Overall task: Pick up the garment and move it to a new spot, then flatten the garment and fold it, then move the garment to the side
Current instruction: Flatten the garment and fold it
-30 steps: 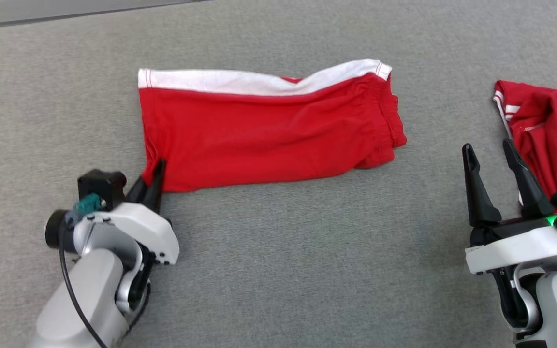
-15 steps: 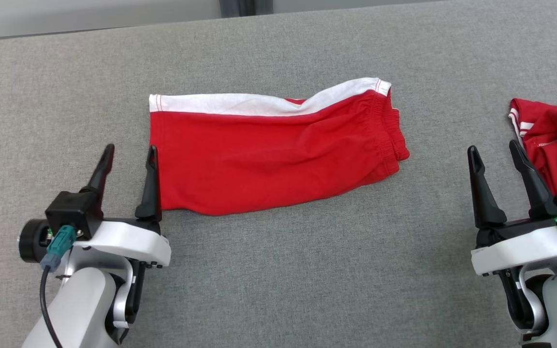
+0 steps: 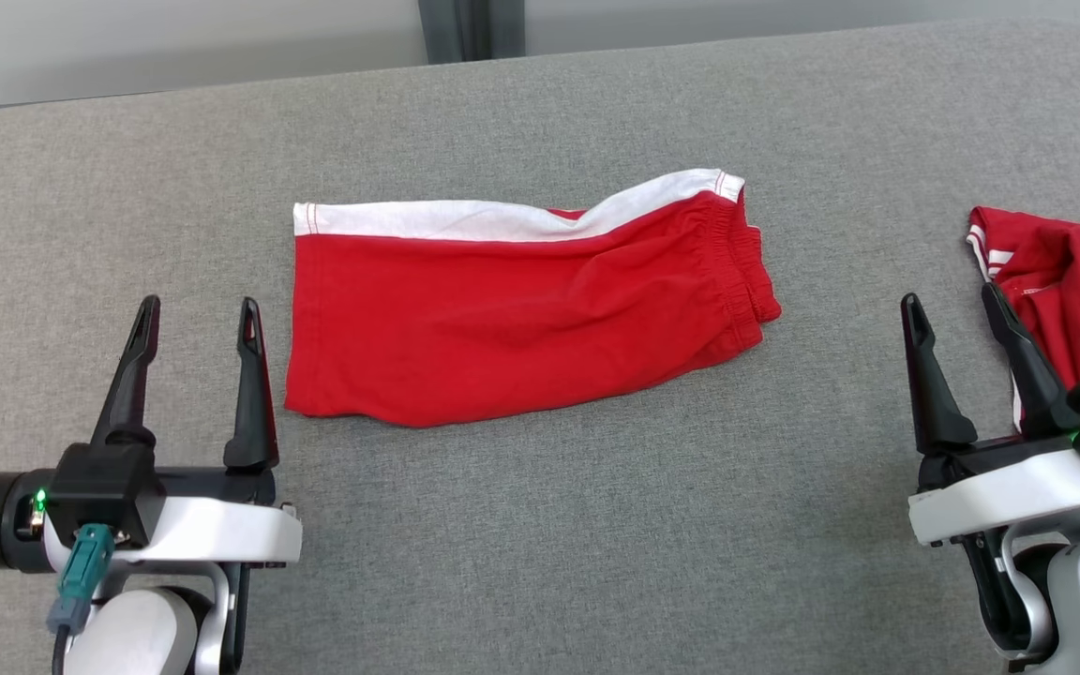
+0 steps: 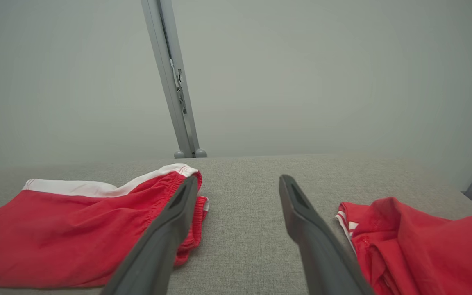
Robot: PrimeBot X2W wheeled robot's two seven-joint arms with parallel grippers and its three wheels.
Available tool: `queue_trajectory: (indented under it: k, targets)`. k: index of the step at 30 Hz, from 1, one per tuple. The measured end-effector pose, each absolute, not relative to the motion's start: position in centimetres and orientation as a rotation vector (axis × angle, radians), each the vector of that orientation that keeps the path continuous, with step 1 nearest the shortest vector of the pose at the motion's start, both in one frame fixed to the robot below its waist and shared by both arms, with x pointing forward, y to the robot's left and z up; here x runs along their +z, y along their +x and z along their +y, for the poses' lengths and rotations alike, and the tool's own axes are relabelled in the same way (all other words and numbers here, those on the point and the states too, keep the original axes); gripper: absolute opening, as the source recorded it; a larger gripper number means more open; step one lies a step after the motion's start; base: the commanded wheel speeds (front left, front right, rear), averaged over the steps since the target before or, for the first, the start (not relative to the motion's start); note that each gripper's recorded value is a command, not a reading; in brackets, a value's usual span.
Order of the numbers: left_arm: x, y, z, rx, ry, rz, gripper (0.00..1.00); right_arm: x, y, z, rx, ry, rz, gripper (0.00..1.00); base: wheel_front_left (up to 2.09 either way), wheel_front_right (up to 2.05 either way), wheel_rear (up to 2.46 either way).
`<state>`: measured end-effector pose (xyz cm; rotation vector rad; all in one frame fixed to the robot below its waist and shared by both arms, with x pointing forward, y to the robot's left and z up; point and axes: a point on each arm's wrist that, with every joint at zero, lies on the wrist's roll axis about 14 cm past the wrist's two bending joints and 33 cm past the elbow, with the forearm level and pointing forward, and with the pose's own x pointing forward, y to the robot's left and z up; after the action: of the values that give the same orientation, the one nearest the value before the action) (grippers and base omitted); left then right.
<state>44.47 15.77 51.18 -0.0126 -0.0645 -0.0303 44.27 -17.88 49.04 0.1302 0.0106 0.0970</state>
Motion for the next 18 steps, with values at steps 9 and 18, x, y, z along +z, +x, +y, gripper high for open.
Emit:
queue_trajectory:
  k: [9, 18]
  targets:
    - [51.4, 43.9, 15.8, -0.026, -0.014, -0.055, 1.0, 48.9, 43.9, -17.9, 0.095, 0.133, 0.021, 1.0, 0.0, 0.0, 0.0]
    - [51.6, 43.2, 15.8, -0.025, -0.018, -0.052, 1.0, 49.1, 44.0, -17.6, 0.102, 0.134, 0.026, 1.0, 0.0, 0.0, 0.0]
